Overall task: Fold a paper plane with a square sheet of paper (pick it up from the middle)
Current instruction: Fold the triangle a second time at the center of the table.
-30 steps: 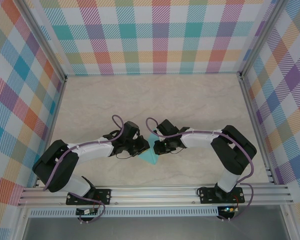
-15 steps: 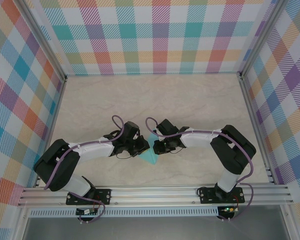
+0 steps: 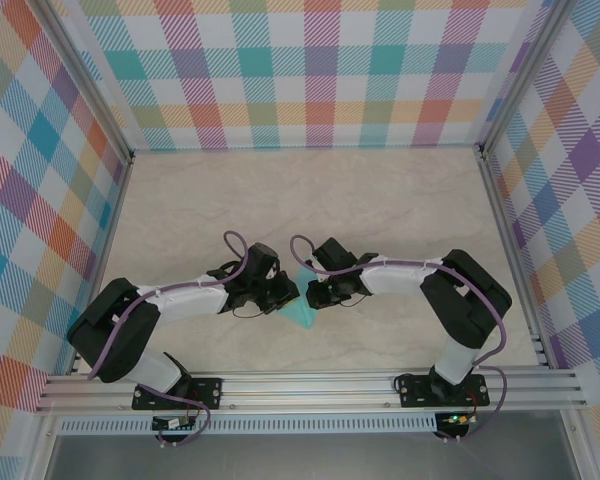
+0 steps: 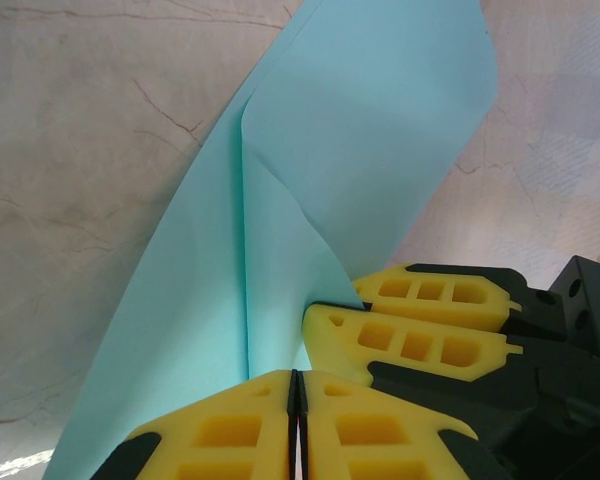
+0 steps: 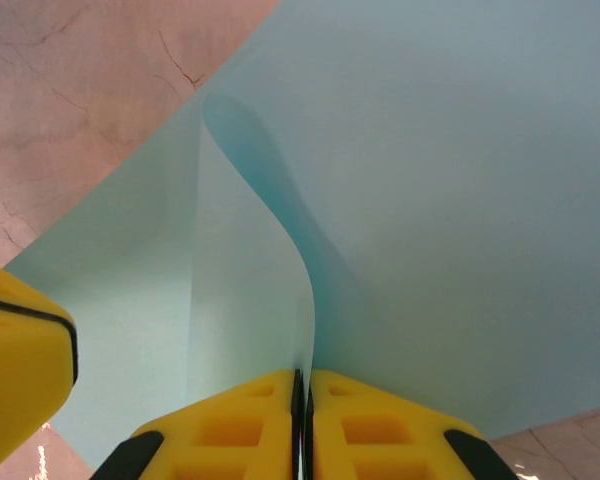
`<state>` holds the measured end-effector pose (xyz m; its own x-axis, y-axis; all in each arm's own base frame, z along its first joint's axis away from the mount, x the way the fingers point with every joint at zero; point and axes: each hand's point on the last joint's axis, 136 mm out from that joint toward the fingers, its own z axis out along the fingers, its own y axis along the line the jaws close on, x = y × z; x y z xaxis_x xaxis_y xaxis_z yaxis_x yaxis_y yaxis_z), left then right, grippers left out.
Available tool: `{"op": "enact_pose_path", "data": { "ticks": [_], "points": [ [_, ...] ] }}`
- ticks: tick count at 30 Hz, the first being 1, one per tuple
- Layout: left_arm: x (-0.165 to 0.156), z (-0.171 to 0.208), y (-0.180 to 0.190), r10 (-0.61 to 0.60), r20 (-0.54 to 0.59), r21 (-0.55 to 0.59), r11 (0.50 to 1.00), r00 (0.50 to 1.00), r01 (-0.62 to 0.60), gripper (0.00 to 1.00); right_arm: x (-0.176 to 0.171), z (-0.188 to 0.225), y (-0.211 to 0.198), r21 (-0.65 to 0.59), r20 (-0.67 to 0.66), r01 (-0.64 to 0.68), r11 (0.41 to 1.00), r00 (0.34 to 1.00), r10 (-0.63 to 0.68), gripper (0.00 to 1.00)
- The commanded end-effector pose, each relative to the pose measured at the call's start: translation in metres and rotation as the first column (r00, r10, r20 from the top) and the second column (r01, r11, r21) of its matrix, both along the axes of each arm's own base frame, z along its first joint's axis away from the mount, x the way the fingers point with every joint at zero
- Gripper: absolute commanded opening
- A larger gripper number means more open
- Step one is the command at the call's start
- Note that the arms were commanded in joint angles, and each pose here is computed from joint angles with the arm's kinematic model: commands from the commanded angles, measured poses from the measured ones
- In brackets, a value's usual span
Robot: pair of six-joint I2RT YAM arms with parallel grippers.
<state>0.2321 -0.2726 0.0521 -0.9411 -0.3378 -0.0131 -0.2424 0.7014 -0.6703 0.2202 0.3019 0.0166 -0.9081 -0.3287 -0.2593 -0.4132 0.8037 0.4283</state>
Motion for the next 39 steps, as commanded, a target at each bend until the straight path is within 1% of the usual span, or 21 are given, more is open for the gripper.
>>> {"op": "enact_pose_path", "data": {
  "ticks": [1, 6, 11, 17, 23, 28, 34, 39],
  "points": [
    [0.007, -0.001, 0.001, 0.036, 0.005, -0.020, 0.999, 0.999, -0.036, 0.11, 0.004, -0.002, 0.001, -0.003, 0.003, -0.017, 1.000, 1.000, 0.017, 0.12],
    [0.015, 0.001, -0.005, 0.045, 0.008, -0.067, 0.997, 0.999, -0.044, 0.07, 0.003, -0.004, 0.001, -0.005, -0.001, -0.014, 1.000, 1.000, 0.014, 0.12],
    [0.019, -0.004, -0.010, 0.048, -0.008, -0.089, 0.995, 0.999, -0.048, 0.07, 0.003, -0.004, 0.001, -0.002, -0.003, -0.013, 1.000, 1.000, 0.013, 0.11],
    [0.020, -0.013, -0.006, 0.061, -0.018, -0.056, 0.997, 0.998, -0.061, 0.07, 0.003, -0.005, 0.002, 0.001, -0.006, -0.013, 1.000, 1.000, 0.013, 0.11],
    [0.022, -0.020, -0.010, 0.054, -0.023, -0.062, 0.997, 0.998, -0.055, 0.08, 0.003, -0.008, 0.002, -0.005, -0.012, -0.014, 1.000, 1.000, 0.013, 0.12],
    [0.019, -0.032, -0.005, 0.059, -0.043, -0.032, 0.998, 0.997, -0.060, 0.08, 0.002, -0.008, 0.002, -0.004, -0.015, -0.012, 1.000, 1.000, 0.012, 0.12],
    [0.009, -0.052, 0.009, 0.071, -0.069, 0.034, 0.997, 0.995, -0.069, 0.07, 0.003, -0.003, 0.003, 0.008, -0.019, -0.001, 1.000, 1.000, 0.001, 0.13],
    [0.002, -0.065, 0.017, 0.075, -0.086, 0.069, 0.995, 0.993, -0.070, 0.07, 0.003, 0.000, 0.004, 0.013, -0.031, 0.020, 1.000, 0.999, -0.019, 0.20]
  ]
}}
